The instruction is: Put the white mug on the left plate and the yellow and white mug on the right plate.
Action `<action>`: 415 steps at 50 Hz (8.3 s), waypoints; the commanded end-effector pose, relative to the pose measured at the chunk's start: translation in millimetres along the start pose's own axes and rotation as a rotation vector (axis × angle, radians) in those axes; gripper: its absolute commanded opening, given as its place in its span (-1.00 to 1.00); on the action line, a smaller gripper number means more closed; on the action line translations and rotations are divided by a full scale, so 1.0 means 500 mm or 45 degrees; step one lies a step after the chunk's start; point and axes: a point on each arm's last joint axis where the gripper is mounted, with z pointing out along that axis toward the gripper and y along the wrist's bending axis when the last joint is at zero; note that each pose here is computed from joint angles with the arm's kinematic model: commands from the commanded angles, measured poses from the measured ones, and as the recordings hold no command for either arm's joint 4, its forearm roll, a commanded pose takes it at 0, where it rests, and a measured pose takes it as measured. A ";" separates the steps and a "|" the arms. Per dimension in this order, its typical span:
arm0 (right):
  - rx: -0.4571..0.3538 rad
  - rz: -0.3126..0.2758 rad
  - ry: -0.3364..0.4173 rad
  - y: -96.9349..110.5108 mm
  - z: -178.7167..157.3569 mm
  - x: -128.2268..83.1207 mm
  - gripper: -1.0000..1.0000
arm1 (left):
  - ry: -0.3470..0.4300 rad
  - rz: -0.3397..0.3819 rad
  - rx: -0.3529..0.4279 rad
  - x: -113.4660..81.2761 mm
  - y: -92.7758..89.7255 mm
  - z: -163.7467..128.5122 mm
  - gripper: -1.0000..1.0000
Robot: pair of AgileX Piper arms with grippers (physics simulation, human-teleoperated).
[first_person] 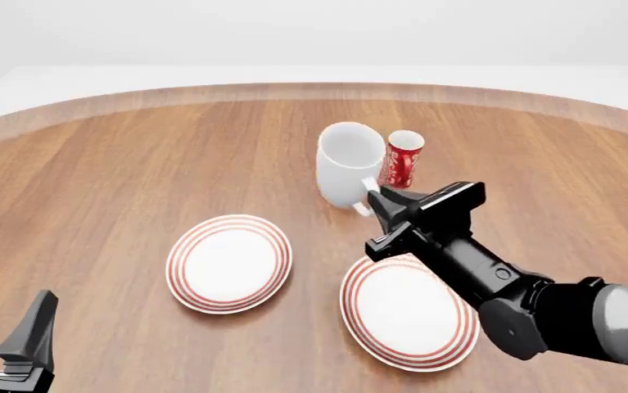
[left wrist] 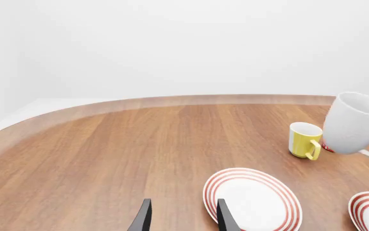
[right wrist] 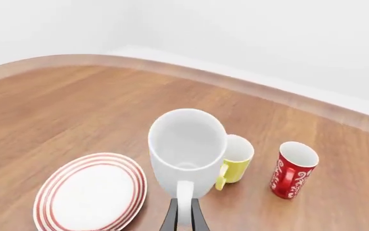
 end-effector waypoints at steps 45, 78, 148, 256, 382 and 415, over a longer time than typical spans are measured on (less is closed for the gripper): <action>-0.223 0.014 0.059 0.128 0.141 0.073 -1.00 | 0.000 0.000 0.000 0.000 0.000 0.000 1.00; -0.323 0.043 0.118 0.200 0.185 0.122 -1.00 | 0.000 0.000 0.000 0.000 0.000 0.000 1.00; -0.384 -0.001 0.191 0.243 0.197 0.163 1.00 | 0.000 0.000 0.000 0.000 0.000 0.000 1.00; 0.171 0.066 -0.028 -0.097 0.159 0.057 1.00 | 0.000 0.000 0.000 0.000 0.000 0.000 1.00; 0.158 0.066 0.240 -0.109 0.341 0.223 1.00 | 0.000 0.000 0.000 0.000 0.000 0.000 1.00; 0.169 0.081 0.261 -0.119 0.367 0.244 1.00 | 0.000 0.000 0.000 0.000 0.000 0.000 1.00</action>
